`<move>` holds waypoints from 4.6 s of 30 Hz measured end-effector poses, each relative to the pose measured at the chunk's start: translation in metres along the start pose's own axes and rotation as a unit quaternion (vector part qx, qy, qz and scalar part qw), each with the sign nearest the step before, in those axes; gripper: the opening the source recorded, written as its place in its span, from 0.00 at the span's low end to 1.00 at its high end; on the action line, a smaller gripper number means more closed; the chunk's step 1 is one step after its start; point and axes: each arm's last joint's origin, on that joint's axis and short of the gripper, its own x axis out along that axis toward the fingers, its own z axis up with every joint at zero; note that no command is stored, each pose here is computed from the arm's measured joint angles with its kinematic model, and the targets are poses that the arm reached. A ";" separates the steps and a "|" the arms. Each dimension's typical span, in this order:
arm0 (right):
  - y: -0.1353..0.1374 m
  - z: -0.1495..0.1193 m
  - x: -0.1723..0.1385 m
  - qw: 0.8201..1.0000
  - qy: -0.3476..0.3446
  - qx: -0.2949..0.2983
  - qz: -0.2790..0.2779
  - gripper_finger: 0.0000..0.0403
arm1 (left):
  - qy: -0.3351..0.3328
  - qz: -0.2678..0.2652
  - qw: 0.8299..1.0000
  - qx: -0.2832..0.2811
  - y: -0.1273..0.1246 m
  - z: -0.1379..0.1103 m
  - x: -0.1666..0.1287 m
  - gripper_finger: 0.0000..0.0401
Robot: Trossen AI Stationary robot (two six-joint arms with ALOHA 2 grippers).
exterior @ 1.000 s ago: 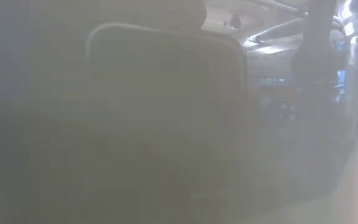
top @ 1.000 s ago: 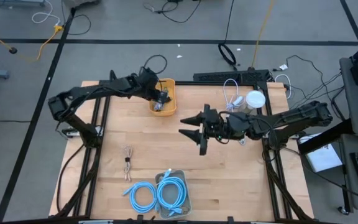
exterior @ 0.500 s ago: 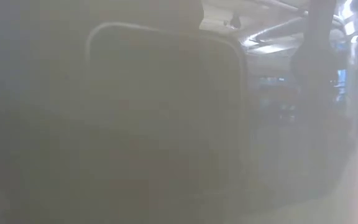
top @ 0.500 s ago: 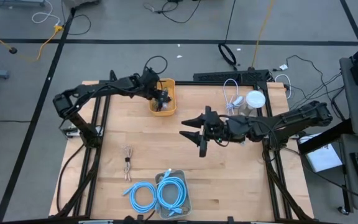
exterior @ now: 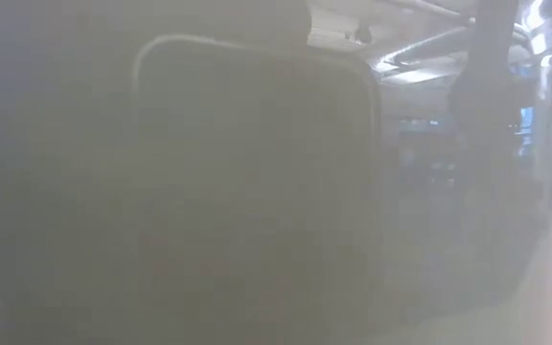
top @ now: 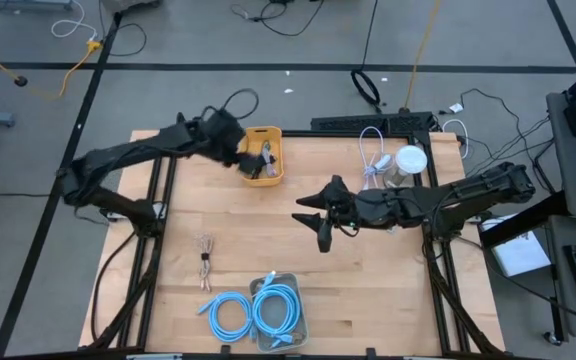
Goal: Pick & Place USB Port
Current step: Put the brown charger cable into the yellow bin
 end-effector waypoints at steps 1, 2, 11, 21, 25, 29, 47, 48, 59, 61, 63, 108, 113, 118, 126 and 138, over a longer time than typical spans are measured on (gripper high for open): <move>-0.001 -0.002 0.000 1.000 0.008 0.001 -0.005 0.45 | 0.024 -0.007 1.000 0.004 -0.003 -0.009 -0.011 0.50; -0.001 -0.004 0.000 1.000 0.016 0.004 -0.010 0.45 | 0.052 -0.009 0.999 0.008 -0.006 -0.019 -0.021 0.48; -0.002 -0.020 -0.005 0.995 0.070 0.020 -0.063 0.45 | 0.181 0.068 0.981 0.030 -0.036 -0.117 -0.099 0.35; 0.001 -0.021 -0.006 0.995 0.070 0.031 -0.058 0.45 | 0.202 0.079 0.976 -0.031 -0.077 -0.191 -0.116 0.51; 0.001 -0.020 -0.006 0.996 0.069 0.030 -0.054 0.45 | 0.207 0.110 0.970 -0.062 -0.091 -0.224 -0.100 0.57; 0.002 -0.021 -0.006 0.996 0.080 0.021 -0.034 0.45 | 0.173 0.154 0.967 -0.106 -0.098 -0.249 -0.082 0.59; -0.004 -0.041 -0.028 0.968 0.248 -0.039 0.000 0.45 | 0.122 0.184 0.947 -0.234 -0.120 -0.289 -0.020 0.45; -0.004 -0.040 -0.029 0.969 0.243 -0.042 0.005 0.45 | 0.129 0.195 0.943 -0.236 -0.118 -0.290 -0.017 0.46; 0.001 -0.030 -0.032 0.977 0.202 -0.052 0.032 0.45 | 0.163 0.276 0.916 -0.241 -0.091 -0.300 0.006 0.60; 0.002 -0.029 -0.032 0.978 0.199 -0.050 0.036 0.45 | 0.166 0.290 0.912 -0.239 -0.084 -0.302 0.008 0.60; 0.003 -0.030 -0.032 0.978 0.200 -0.050 0.038 0.45 | 0.162 0.301 0.910 -0.234 -0.077 -0.303 0.010 0.58; 0.009 -0.024 -0.032 0.986 0.162 0.000 0.038 0.45 | -0.112 0.043 0.981 -0.153 0.026 -0.048 0.038 0.03; 0.010 -0.023 -0.031 0.987 0.155 0.011 0.039 0.45 | -0.080 0.033 0.989 -0.124 0.035 -0.023 0.055 0.03; 0.009 -0.022 -0.031 0.989 0.146 0.022 0.028 0.45 | -0.055 0.040 0.992 -0.104 0.031 0.004 0.072 0.03; 0.009 -0.022 -0.031 0.989 0.143 0.032 0.021 0.45 | 0.036 0.107 0.988 -0.105 0.031 0.009 0.090 0.03; 0.011 -0.019 -0.031 0.992 0.123 0.028 0.017 0.45 | 0.045 0.145 0.981 -0.123 0.046 0.011 0.085 0.22</move>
